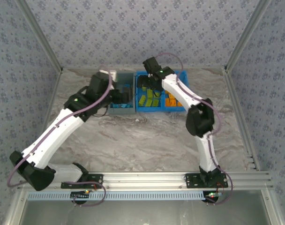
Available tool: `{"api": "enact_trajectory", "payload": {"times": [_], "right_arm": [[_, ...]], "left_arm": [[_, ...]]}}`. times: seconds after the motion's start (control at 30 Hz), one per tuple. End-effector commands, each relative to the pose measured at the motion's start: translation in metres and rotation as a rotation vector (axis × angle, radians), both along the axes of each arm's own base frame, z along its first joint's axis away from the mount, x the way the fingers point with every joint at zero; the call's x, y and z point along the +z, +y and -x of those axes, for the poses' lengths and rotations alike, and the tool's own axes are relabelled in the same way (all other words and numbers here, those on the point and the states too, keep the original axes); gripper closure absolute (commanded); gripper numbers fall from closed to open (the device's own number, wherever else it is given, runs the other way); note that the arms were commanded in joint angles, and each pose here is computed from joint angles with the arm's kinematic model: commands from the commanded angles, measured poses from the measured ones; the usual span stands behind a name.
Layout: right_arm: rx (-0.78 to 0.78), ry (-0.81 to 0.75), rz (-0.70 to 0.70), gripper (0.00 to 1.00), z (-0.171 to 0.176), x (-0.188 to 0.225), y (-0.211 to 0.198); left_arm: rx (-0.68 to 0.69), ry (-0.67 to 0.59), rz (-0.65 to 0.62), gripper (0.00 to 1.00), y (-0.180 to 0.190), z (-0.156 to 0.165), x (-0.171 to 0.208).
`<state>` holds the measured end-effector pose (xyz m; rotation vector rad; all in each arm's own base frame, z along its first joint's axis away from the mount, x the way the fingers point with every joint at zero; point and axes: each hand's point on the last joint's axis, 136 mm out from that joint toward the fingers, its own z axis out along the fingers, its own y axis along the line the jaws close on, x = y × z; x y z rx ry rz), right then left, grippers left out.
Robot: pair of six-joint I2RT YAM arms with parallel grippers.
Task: Sort the legos into containers by color
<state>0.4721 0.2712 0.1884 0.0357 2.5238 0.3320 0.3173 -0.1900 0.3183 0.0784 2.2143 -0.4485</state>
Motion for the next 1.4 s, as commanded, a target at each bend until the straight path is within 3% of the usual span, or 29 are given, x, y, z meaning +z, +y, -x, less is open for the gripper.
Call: {"api": "enact_trajectory", "payload": {"times": [0.0, 0.13, 0.27, 0.33, 0.47, 0.53, 0.67, 0.8, 0.87, 1.0, 1.13, 1.37], "right_arm": [[-0.090, -0.278, 0.042, 0.00, 0.026, 0.094, -0.049], [-0.243, -0.378, 0.230, 0.00, 0.078, 0.109, -0.128], [-0.461, -0.444, 0.407, 0.00, 0.138, 0.107, -0.210], [-0.614, -0.423, 0.456, 0.00, 0.166, 0.085, -0.257], [-0.470, -0.507, 0.414, 0.00, 0.166, 0.037, -0.280], [-0.505, -0.536, 0.397, 0.00, 0.172, 0.017, -0.294], [-0.504, -0.448, 0.405, 0.00, 0.168, -0.036, -0.309], [-0.472, -0.469, 0.401, 0.00, 0.151, -0.057, -0.307], [-0.478, -0.506, 0.366, 0.00, 0.144, -0.064, -0.309], [-0.483, -0.519, 0.342, 0.00, 0.132, -0.076, -0.318], [-0.472, -0.541, 0.335, 0.00, 0.114, -0.075, -0.325], [-0.402, -0.620, 0.334, 0.00, 0.106, -0.086, -0.325]], "left_arm": [[0.096, 0.051, 0.118, 0.01, 0.037, 0.011, -0.002], [0.253, 0.037, 0.080, 0.01, 0.091, 0.014, -0.018], [0.635, 0.000, -0.079, 0.01, 0.174, 0.026, -0.044], [0.735, -0.081, -0.168, 0.01, 0.199, 0.024, -0.057], [0.702, -0.195, -0.270, 0.00, 0.216, 0.015, -0.102], [0.646, -0.198, -0.374, 0.01, 0.217, 0.009, -0.122], [0.534, -0.099, -0.460, 0.01, 0.213, -0.006, -0.175], [0.547, -0.072, -0.463, 0.00, 0.220, -0.014, -0.212], [0.525, -0.059, -0.458, 0.01, 0.219, -0.024, -0.219], [0.489, -0.171, -0.409, 0.00, 0.210, -0.055, -0.211], [0.466, -0.220, -0.455, 0.01, 0.211, -0.079, -0.208], [0.510, -0.311, -0.364, 0.01, 0.224, -0.070, -0.223]]}}
